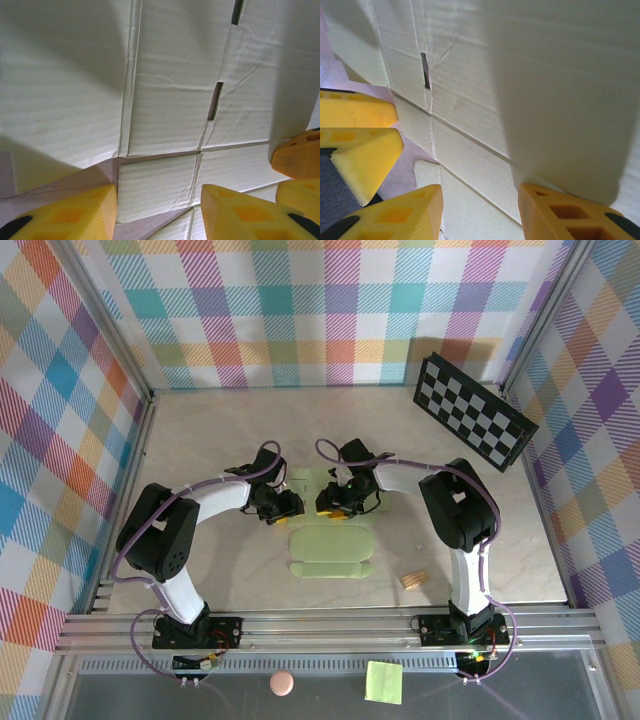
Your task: Fold the paper box
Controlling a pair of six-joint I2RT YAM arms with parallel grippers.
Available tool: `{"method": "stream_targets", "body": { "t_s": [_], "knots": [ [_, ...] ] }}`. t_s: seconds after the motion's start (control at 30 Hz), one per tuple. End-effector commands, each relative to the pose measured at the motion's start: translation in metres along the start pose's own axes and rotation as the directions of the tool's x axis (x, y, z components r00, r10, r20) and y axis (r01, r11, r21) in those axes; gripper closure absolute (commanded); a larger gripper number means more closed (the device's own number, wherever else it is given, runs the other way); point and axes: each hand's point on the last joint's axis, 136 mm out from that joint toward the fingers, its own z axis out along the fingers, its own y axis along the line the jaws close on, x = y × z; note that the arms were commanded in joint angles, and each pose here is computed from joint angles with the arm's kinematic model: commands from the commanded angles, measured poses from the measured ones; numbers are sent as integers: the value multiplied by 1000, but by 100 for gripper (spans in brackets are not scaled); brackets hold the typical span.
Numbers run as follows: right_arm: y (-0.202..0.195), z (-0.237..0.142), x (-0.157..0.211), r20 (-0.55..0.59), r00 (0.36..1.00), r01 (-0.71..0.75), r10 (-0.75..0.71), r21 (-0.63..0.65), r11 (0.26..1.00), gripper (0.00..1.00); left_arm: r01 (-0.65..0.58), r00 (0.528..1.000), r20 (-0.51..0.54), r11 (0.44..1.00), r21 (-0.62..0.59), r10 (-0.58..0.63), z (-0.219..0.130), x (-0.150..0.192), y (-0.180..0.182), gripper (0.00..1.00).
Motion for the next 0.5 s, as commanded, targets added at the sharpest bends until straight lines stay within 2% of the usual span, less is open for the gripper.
{"method": "stream_targets", "body": {
  "t_s": [0.0, 0.23, 0.47],
  "knots": [
    [-27, 16, 17, -50, 998, -39, 43, 74, 996, 55, -21, 1000, 10, 997, 77, 20, -14, -2, -25, 50],
    [-27, 16, 17, -49, 998, -37, 41, 75, 996, 55, 0, 1000, 30, 986, 165, -5, -31, 0, -42, 49],
    [-28, 16, 18, -50, 998, -39, 43, 75, 996, 54, 26, 999, 35, 971, 239, -36, -29, -1, -53, 49]
  ]
}}
